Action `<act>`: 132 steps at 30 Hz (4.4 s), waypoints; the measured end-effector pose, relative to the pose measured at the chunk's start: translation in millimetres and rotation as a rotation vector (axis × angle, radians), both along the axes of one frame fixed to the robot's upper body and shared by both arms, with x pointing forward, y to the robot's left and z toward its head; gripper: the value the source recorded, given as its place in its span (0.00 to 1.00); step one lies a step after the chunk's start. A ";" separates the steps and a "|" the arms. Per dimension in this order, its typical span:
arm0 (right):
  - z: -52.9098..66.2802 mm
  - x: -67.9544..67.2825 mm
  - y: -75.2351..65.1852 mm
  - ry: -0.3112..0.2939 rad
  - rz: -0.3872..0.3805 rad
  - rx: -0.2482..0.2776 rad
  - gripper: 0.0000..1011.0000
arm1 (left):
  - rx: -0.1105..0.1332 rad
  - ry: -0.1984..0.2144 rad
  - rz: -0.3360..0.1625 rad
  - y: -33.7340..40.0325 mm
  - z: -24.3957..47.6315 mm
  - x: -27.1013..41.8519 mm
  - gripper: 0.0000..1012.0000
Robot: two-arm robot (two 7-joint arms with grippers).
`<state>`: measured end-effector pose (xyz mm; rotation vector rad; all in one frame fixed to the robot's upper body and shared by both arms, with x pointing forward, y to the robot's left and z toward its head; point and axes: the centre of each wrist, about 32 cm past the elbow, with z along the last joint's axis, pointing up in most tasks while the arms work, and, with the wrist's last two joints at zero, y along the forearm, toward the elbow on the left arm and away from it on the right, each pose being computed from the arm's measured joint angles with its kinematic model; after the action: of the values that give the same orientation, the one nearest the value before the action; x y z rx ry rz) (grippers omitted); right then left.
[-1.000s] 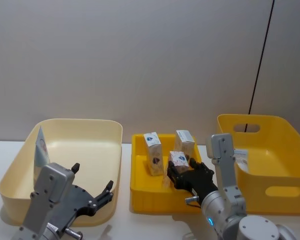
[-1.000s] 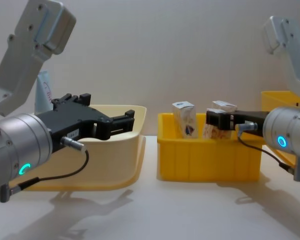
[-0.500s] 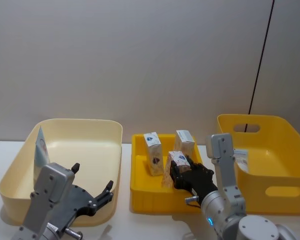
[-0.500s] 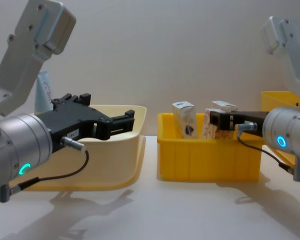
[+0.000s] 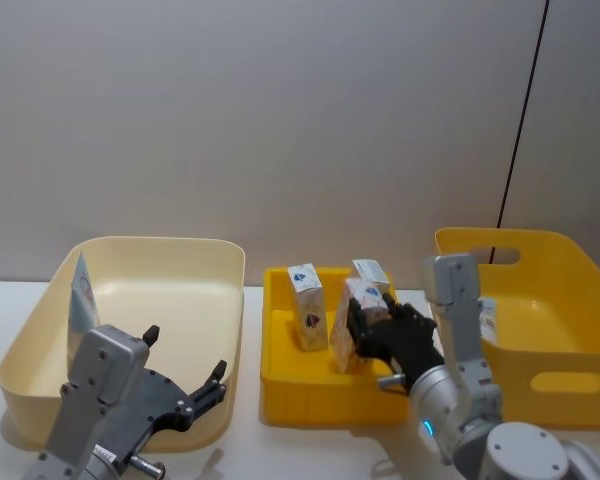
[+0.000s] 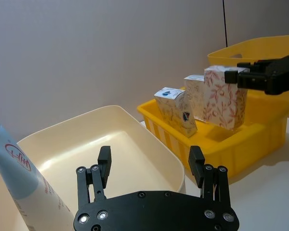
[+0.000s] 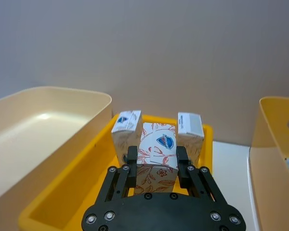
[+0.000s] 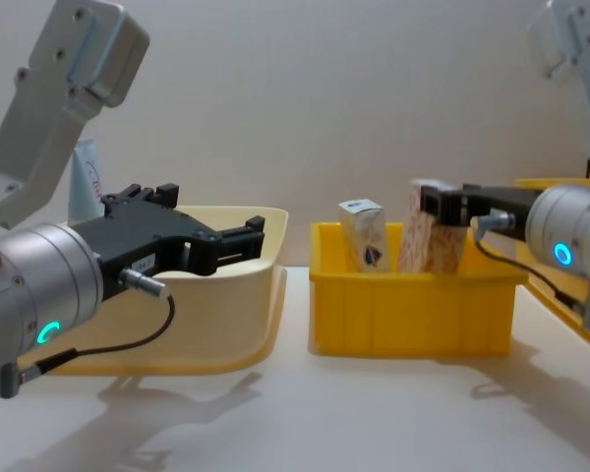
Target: Bimanual collaborative sorting of washing and personal care products
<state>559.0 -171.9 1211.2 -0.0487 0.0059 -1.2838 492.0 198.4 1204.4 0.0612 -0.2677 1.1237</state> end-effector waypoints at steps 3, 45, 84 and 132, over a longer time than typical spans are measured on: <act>2.9 0.6 -1.9 -0.028 -0.002 0.002 0.45 | 0.000 0.000 0.000 0.0 0.0 0.0 0.99; 52.7 -15.5 -104.8 -0.425 -0.368 -0.009 0.45 | 0.000 0.000 0.000 0.0 0.0 0.0 0.99; 45.7 -27.7 -114.5 -0.080 -0.441 -0.113 0.52 | 0.000 0.000 0.000 0.0 0.0 0.0 0.99; 41.2 -38.6 -112.8 -0.192 -0.328 -0.024 0.99 | 0.000 0.000 0.000 0.0 0.0 0.0 0.99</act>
<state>520.4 -284.7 1252.4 0.0577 -0.1726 -1.6120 492.0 198.4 1204.4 0.0611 -0.2676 1.1238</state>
